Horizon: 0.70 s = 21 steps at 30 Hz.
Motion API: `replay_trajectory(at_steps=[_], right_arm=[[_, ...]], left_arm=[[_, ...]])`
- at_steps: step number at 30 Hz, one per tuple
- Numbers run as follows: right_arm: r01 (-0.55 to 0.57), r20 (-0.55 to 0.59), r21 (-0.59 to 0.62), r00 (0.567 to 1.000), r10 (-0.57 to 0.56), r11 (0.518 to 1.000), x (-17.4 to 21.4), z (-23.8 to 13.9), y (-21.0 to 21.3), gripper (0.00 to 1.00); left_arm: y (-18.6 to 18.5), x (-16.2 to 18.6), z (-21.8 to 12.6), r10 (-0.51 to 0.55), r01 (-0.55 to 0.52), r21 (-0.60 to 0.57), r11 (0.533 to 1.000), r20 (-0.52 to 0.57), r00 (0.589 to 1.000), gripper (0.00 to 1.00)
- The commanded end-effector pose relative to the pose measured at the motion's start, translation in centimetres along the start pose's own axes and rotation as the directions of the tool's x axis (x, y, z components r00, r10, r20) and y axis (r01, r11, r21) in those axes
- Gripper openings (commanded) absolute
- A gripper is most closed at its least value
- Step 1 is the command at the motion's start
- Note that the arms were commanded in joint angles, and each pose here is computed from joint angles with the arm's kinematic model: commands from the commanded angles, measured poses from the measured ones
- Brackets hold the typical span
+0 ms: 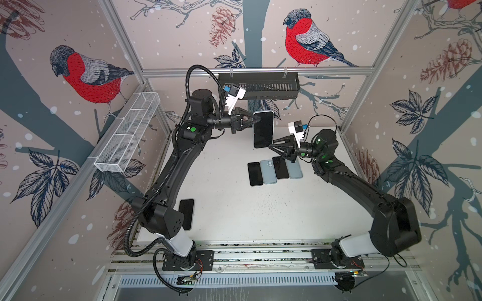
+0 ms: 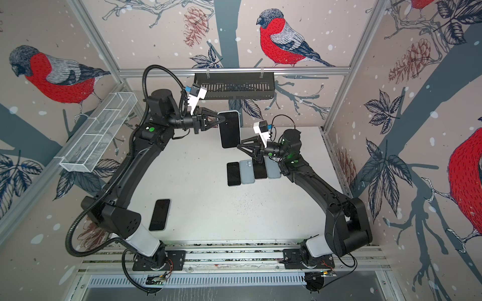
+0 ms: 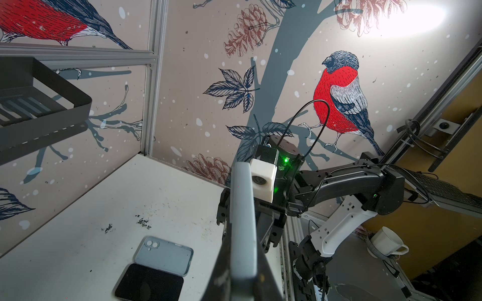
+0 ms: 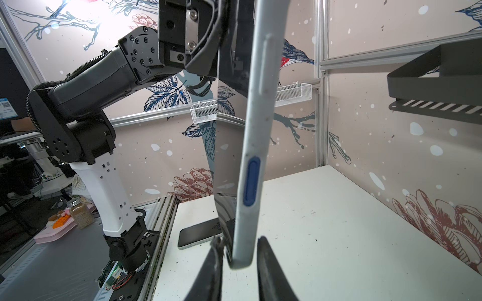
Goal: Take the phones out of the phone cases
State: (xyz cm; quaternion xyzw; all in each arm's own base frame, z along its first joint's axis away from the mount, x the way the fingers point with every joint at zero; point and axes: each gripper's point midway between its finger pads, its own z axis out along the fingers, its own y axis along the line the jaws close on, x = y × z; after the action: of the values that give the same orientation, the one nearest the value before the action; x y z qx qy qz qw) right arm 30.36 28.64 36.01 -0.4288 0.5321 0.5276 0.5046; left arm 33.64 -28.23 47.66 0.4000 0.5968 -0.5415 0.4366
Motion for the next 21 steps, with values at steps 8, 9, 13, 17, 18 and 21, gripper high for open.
replay_trajectory(at_steps=[8,9,13,17,18,21], right_arm=[[0.044,0.001,-0.032,0.999,-0.044,0.999,-0.1,-0.1,0.9,0.16],[0.046,0.002,-0.034,0.999,-0.046,0.998,-0.1,-0.1,1.0,0.16],[0.054,0.004,-0.042,0.999,-0.054,0.998,0.0,-0.1,1.3,0.13],[0.082,0.006,-0.054,0.997,-0.082,0.995,0.1,-0.1,1.6,0.10],[0.094,0.008,-0.057,0.996,-0.094,0.994,0.1,-0.2,1.8,0.10],[0.144,0.007,-0.061,0.990,-0.144,0.988,0.2,-0.2,1.9,0.08]], left_arm=[[-1.1,-1.3,-0.1,0.086,-0.087,0.033,0.996,0.039,0.996,0.00],[-1.1,-1.3,-0.1,0.085,-0.086,0.033,0.996,0.038,0.996,0.00],[-1.1,-1.4,-0.1,0.083,-0.084,0.036,0.996,0.041,0.996,0.00],[-1.2,-1.5,0.0,0.067,-0.070,0.053,0.996,0.052,0.996,0.00],[-1.2,-1.6,0.0,0.062,-0.066,0.060,0.996,0.056,0.996,0.00],[-1.5,-1.6,0.1,0.030,-0.037,0.095,0.995,0.073,0.997,0.00]])
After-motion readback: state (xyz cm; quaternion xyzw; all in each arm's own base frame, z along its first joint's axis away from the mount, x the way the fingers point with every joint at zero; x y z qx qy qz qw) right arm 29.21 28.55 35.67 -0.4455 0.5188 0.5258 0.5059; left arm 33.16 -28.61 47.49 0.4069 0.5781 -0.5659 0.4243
